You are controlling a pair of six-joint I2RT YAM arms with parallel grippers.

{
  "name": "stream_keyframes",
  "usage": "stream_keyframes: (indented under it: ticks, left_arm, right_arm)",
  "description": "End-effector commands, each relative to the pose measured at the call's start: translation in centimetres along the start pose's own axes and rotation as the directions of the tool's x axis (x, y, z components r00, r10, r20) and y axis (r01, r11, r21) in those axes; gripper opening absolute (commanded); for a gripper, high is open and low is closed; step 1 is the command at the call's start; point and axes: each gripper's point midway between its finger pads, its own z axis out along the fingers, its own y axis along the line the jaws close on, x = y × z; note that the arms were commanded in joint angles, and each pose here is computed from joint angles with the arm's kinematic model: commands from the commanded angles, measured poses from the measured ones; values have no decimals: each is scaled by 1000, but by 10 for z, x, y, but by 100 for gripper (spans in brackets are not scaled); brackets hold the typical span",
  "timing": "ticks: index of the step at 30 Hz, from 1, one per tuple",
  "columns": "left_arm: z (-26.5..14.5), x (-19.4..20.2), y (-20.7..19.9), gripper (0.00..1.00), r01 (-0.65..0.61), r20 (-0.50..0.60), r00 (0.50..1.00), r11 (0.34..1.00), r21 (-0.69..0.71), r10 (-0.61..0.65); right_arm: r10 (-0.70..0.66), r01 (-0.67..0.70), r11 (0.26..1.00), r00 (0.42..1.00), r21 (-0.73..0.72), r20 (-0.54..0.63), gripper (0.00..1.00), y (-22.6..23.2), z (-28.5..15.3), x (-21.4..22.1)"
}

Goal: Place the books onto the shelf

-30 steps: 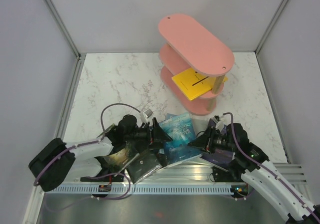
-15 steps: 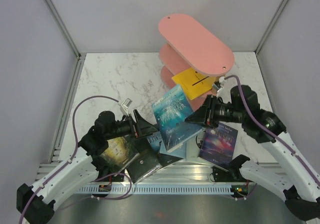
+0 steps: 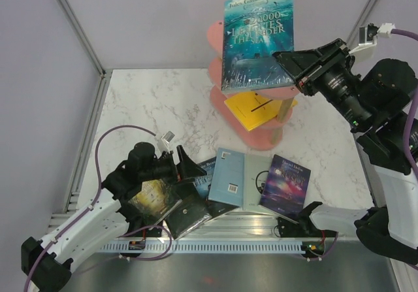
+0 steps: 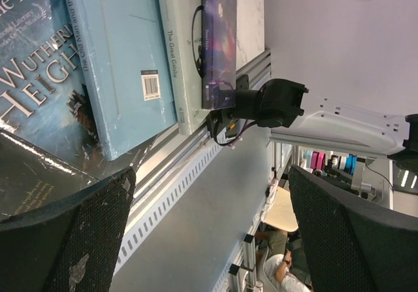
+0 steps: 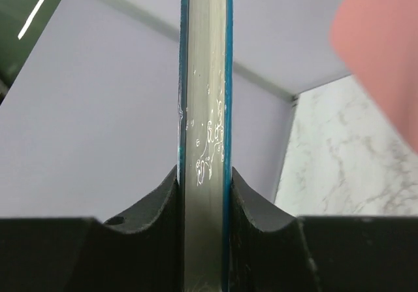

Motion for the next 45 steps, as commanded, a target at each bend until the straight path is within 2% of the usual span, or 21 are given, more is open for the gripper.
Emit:
stream_keyframes:
  ticks: [1,2,7,13,21,24,29,36,40,44,45]
  left_arm:
    - [-5,-11,-19,100,-67,31,997,997,31,66]
    - [-5,-11,-20,100,-68,27,997,997,36,67]
    - [-7,-13,-32,100,-83,17,996,995,60,82]
    - [-8,-11,-39,100,-99,-9,995,992,81,100]
    - [-16,-3,-43,100,-110,-36,993,989,97,114]
    - [-20,0,-42,100,-118,-39,992,988,95,122]
    - [-26,3,-42,100,-139,-35,989,986,93,143]
    - [-30,1,-43,100,-175,-29,984,981,87,178]
    - [-32,-2,-43,100,-181,-17,983,980,83,183]
    - [-33,-5,-44,100,-188,-5,982,979,82,189]
    - [-34,-5,-43,100,-186,-6,982,979,79,187]
  right_arm:
    - [38,-72,994,935,85,353,0,-7,-7,-70]
    - [23,-96,985,897,144,441,0,-19,-14,-86]
    - [-3,-197,945,795,263,606,0,-49,-31,-115]
    - [-52,-267,887,755,378,654,0,-94,-17,-108]
    - [-142,-294,823,721,485,678,0,-139,3,-99]
    - [-140,-307,801,738,513,660,0,-157,13,-86]
    - [-49,-319,773,832,548,553,0,-187,41,-41]
    - [-1,-295,769,887,568,463,0,-205,45,-10]
    - [29,-281,780,909,560,415,14,-207,53,3]
    - [57,-277,787,923,551,382,20,-208,61,15]
    - [62,-276,788,925,550,375,25,-208,62,17]
